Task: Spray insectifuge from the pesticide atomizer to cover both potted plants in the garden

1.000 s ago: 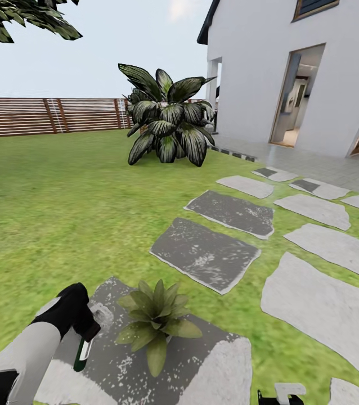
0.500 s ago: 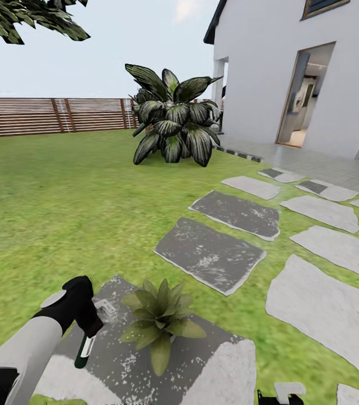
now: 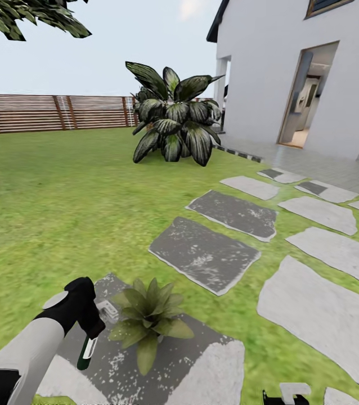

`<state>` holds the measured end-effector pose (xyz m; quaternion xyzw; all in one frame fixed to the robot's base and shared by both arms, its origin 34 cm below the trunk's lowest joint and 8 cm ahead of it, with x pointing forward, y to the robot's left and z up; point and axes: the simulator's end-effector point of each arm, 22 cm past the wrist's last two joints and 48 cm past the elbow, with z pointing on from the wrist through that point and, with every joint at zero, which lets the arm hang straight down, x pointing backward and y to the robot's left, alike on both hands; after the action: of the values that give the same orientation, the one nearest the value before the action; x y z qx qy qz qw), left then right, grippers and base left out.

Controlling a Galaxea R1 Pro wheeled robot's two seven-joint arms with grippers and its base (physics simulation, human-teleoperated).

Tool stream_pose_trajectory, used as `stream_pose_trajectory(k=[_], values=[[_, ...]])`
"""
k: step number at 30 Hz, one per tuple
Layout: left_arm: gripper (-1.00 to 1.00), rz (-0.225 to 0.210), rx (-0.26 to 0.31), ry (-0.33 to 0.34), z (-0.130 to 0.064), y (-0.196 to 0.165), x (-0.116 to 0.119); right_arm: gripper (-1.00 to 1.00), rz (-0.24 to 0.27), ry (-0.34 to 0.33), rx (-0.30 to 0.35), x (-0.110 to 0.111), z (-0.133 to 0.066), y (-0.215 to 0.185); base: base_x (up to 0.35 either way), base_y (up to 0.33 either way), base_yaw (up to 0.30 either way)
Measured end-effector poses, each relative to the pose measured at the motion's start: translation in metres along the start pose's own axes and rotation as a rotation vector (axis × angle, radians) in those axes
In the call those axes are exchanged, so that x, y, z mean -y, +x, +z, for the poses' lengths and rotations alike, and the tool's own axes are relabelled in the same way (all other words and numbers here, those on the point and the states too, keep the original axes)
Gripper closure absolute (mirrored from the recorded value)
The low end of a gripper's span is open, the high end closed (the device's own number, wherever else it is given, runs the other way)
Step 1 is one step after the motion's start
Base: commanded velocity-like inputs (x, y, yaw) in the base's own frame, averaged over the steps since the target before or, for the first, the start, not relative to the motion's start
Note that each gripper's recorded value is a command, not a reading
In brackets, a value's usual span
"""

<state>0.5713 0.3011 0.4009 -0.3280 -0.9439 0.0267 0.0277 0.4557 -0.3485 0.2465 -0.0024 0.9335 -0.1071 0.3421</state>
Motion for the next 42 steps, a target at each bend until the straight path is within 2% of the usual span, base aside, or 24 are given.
stream_pose_trajectory(k=[6,14,18,25,33,38,42], values=[[1.00,-0.001,-0.002,-0.001,0.000,0.001,0.000,-1.00,0.000,0.000,0.001,0.000,0.000,-0.001,-0.155,-0.251,0.023],[1.00,-0.003,-0.003,-0.002,0.000,0.002,-0.002,-1.00,0.001,-0.002,0.001,-0.002,0.000,0.000,-0.190,-0.216,0.252],[1.00,-0.010,-0.012,-0.005,0.002,0.009,-0.005,-1.00,0.001,-0.002,0.000,-0.002,0.000,0.000,0.126,-0.214,0.277],[1.00,-0.012,-0.027,0.002,0.008,0.014,-0.002,-1.00,0.001,-0.002,0.000,-0.002,0.000,0.000,0.202,-0.120,0.045],[1.00,-0.013,-0.107,0.055,0.049,0.059,0.028,-1.00,0.001,-0.002,-0.001,-0.002,0.000,0.000,0.010,-0.004,0.234],[1.00,-0.010,-0.116,0.064,0.055,0.064,0.035,-1.00,0.001,-0.002,0.000,-0.002,0.000,0.000,0.085,-0.146,0.199],[1.00,-0.019,-0.119,0.053,0.055,0.069,0.029,-1.00,0.001,-0.002,0.000,-0.001,0.000,0.000,0.021,-0.265,0.012]])
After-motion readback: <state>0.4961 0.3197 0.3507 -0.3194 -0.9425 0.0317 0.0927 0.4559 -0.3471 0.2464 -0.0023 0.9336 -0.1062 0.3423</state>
